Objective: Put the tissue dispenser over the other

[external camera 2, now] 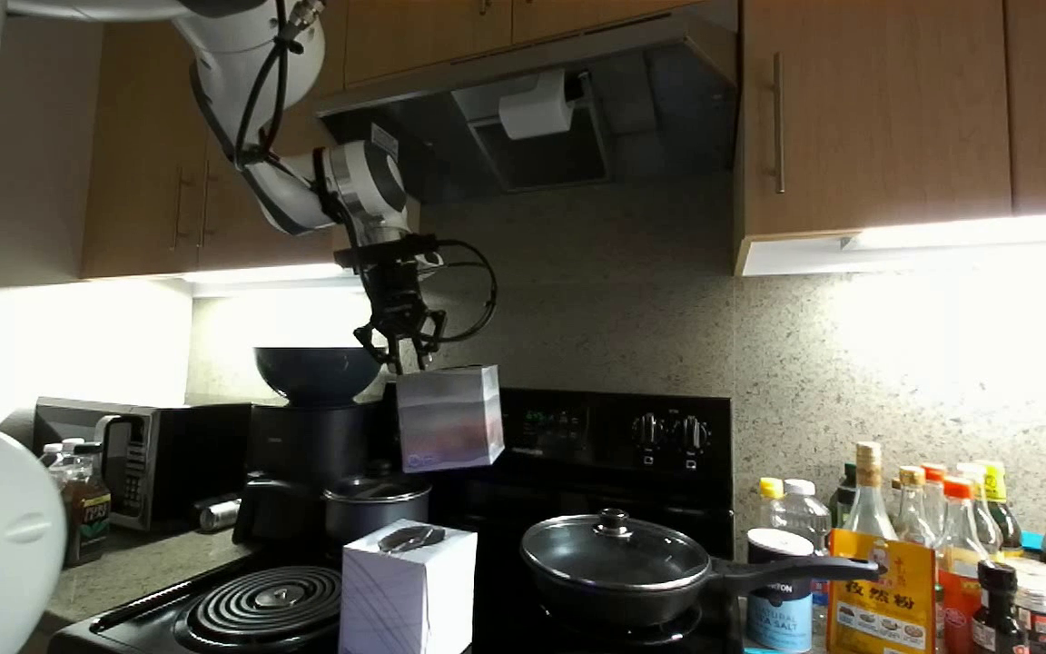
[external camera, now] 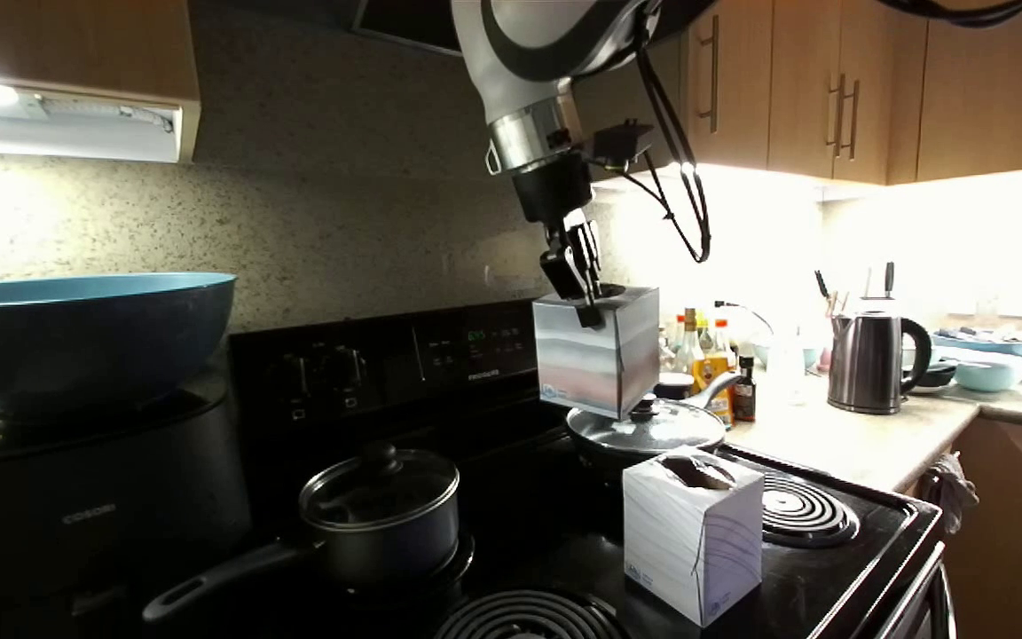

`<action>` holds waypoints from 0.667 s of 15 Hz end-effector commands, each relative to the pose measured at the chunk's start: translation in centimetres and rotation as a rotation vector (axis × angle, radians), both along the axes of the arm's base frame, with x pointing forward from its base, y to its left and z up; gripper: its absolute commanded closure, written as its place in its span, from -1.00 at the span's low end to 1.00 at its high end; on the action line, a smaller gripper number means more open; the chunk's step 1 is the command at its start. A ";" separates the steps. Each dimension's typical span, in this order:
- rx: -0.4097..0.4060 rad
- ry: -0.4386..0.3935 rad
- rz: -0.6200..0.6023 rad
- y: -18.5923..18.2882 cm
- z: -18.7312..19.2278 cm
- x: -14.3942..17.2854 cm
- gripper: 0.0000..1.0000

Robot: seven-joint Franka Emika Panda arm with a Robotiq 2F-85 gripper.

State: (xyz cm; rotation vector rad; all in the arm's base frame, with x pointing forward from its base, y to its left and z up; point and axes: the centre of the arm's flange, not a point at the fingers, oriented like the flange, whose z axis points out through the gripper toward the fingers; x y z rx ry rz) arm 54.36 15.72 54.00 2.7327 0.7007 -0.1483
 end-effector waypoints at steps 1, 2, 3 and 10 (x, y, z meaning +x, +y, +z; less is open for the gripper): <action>0.117 0.014 -0.073 0.8 0.4 -4.9 0.86; 0.141 -0.017 -0.103 0.9 0.3 -5.8 0.86; 0.097 0.019 -0.057 1.3 0.5 -2.3 0.86; 0.142 0.032 -0.123 0.5 -0.8 -3.8 0.86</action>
